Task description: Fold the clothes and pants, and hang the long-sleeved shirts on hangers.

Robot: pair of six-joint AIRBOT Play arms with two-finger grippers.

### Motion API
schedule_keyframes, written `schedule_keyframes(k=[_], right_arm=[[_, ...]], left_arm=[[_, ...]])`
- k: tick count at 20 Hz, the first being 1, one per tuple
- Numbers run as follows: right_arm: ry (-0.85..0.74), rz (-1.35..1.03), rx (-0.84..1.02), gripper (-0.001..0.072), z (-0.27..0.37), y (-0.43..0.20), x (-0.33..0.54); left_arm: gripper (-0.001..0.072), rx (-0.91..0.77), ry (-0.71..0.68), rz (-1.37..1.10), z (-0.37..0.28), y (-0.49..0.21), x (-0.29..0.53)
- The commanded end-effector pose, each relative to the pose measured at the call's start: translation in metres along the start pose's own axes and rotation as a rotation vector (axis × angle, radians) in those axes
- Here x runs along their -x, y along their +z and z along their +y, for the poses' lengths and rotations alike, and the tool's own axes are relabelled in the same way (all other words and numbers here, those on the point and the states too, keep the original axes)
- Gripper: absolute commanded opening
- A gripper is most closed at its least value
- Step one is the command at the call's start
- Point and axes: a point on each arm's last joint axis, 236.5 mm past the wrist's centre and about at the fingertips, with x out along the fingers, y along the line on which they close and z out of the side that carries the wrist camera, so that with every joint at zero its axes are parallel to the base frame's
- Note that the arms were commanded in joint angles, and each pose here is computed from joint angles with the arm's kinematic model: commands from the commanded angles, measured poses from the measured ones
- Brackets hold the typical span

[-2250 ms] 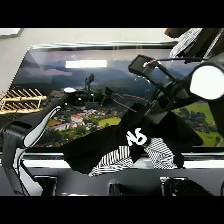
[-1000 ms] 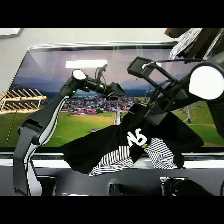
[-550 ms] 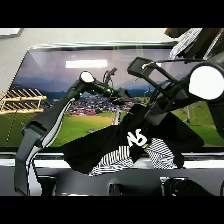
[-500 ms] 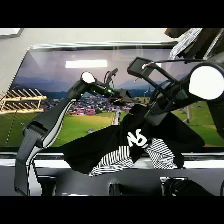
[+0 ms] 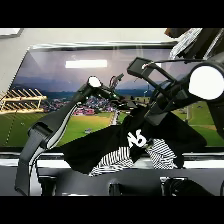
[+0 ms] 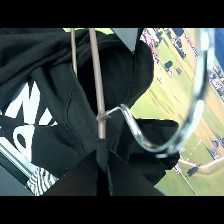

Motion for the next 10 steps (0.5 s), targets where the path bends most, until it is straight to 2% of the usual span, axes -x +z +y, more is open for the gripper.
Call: schedule_keyframes(k=[1,2,3,4,5,10], right_arm=[[-0.001,0.001,0.000,0.0029,0.000,0.000,0.000],[-0.001,0.001,0.000,0.0029,0.000,0.000,0.000],[-0.002,0.002,-0.001,0.0029,0.000,0.000,0.000],[-0.003,0.003,-0.001,0.0029,-0.001,0.000,0.000],[-0.004,0.003,-0.001,0.0029,-0.001,0.000,0.000],[-0.054,0.023,-0.019,0.0029,-0.012,-0.005,0.000]], left_arm=[[0.0370,-0.019,0.001,0.005,0.000,-0.002,-0.006],[0.0253,-0.040,0.001,0.007,0.000,-0.002,-0.005],[0.0183,-0.045,0.001,0.010,0.001,-0.002,-0.003],[0.0078,-0.043,0.000,0.014,0.003,-0.003,-0.001],[0.0025,-0.046,0.000,0.019,0.005,-0.003,0.003],[0.0024,-0.015,0.006,-0.014,0.022,0.008,0.036]])
